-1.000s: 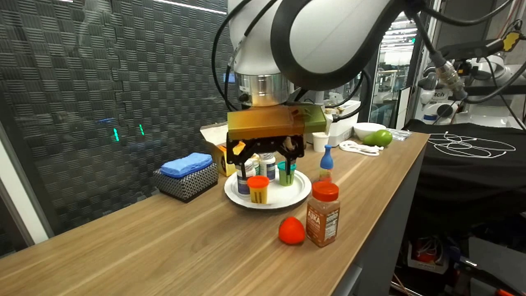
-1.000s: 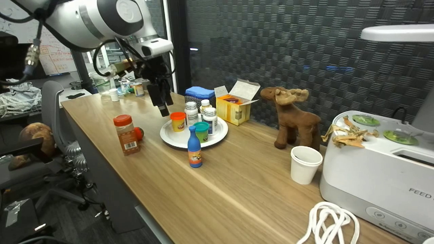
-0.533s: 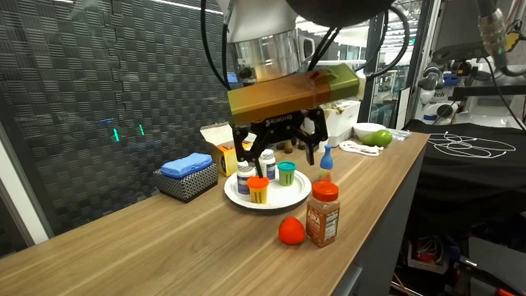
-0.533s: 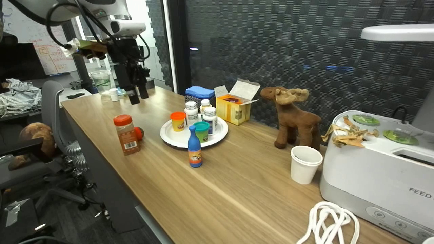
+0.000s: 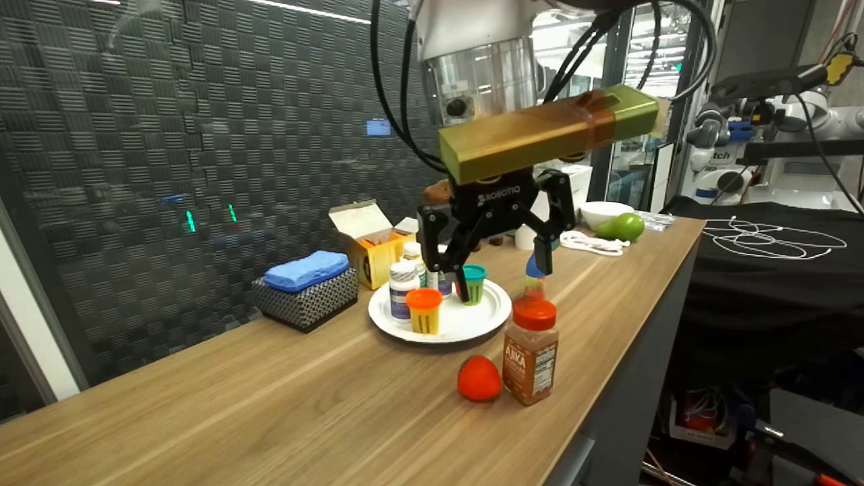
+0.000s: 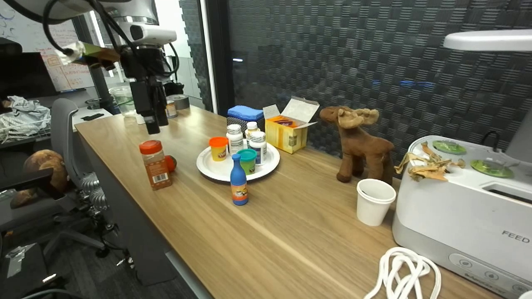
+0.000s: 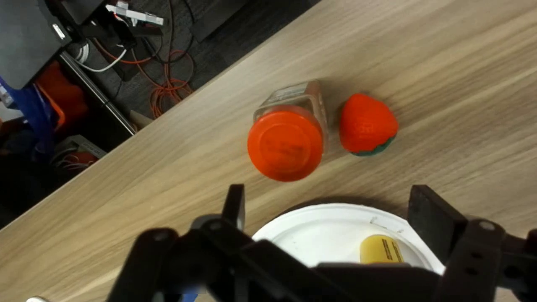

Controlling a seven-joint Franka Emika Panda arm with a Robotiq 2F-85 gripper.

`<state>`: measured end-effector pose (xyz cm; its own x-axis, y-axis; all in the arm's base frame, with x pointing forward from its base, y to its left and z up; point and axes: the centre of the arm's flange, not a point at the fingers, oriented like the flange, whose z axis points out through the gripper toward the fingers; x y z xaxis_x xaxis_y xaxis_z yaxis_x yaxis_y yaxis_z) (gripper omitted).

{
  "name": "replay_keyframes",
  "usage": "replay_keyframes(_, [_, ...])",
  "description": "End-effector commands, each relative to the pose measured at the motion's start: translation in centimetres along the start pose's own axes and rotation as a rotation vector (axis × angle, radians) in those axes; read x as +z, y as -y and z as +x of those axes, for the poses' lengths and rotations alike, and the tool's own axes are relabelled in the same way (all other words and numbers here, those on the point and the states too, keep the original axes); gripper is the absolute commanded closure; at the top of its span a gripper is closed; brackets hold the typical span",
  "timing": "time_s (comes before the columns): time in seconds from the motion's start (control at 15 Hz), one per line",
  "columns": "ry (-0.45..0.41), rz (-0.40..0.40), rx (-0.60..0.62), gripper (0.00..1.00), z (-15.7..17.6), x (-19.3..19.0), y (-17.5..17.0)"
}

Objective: Pick up the bottles and small containers and put them on the white plate.

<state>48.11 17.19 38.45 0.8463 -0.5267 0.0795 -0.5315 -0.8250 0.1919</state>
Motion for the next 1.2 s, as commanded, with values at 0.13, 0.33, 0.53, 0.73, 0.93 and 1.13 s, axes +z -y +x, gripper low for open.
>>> replay_keyframes(0.13, [0.068, 0.081, -0.112, 0.0, 3.0, 4.3, -5.7])
replay_keyframes(0.33, [0.086, 0.093, -0.175, 0.0, 4.0, 5.4, -7.1])
replay_keyframes(0.53, [0.06, 0.147, -0.21, 0.0, 4.6, 5.1, -7.3])
replay_keyframes(0.73, [0.004, 0.212, -0.204, 0.0, 5.0, 4.5, -6.4])
replay_keyframes(0.93, [-0.006, 0.235, -0.196, 0.0, 4.9, 3.9, -5.6])
replay_keyframes(1.13, [0.026, 0.237, -0.2, 0.0, 4.3, 3.5, -5.1])
